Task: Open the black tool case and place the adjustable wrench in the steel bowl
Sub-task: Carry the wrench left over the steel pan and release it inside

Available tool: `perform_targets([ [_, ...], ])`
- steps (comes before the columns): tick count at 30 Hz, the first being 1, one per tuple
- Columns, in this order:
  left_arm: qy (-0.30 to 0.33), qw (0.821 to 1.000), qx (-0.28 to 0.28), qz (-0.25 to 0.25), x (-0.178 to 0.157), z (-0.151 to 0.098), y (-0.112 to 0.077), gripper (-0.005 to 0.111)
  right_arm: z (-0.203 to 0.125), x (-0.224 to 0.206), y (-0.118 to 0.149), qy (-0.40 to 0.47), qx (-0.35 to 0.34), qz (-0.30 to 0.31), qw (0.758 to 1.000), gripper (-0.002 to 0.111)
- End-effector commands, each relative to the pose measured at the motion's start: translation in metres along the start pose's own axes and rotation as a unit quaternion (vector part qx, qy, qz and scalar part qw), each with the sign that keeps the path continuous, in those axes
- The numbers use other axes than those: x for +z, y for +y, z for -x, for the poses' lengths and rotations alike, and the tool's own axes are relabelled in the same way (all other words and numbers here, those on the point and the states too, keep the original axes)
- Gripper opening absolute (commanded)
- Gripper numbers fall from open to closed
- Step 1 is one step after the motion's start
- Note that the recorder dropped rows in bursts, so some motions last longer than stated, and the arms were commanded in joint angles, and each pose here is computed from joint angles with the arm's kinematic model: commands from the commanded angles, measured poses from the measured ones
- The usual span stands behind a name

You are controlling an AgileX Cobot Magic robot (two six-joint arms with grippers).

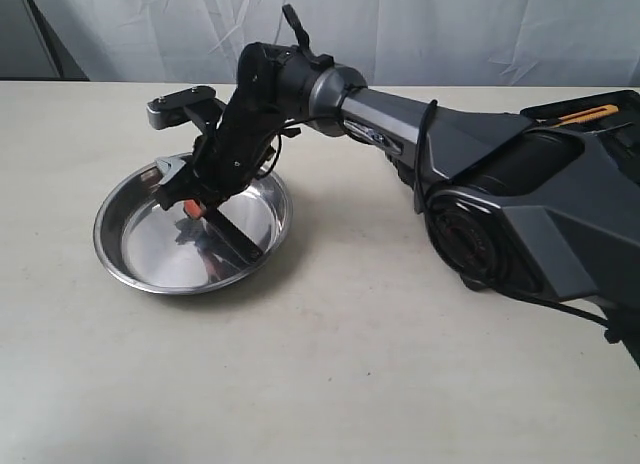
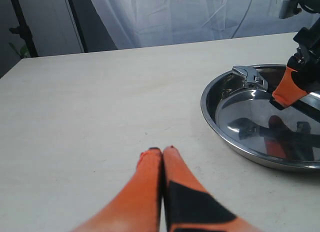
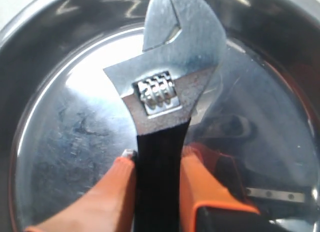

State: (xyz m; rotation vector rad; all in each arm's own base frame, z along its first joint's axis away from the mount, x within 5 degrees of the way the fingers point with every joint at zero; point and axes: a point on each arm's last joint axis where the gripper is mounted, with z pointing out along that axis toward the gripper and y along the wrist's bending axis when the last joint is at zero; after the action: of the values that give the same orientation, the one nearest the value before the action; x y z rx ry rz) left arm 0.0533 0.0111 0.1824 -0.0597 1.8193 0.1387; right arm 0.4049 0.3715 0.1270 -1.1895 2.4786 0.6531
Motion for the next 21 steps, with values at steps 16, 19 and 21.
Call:
perform_targets([
  [16,-0.007,1.0,-0.002,0.001,0.0,0.002,0.0,0.0,0.008,-0.011,0.001,-0.024,0.001,-0.006,1.0,0.042],
  [19,-0.007,1.0,-0.002,0.001,0.0,0.002,0.0,0.0,0.013,-0.027,0.007,-0.024,-0.007,-0.003,1.0,0.036],
  [21,-0.007,1.0,-0.002,0.001,0.0,0.002,0.0,0.0,0.016,-0.042,0.011,-0.016,-0.017,-0.006,1.0,0.022],
])
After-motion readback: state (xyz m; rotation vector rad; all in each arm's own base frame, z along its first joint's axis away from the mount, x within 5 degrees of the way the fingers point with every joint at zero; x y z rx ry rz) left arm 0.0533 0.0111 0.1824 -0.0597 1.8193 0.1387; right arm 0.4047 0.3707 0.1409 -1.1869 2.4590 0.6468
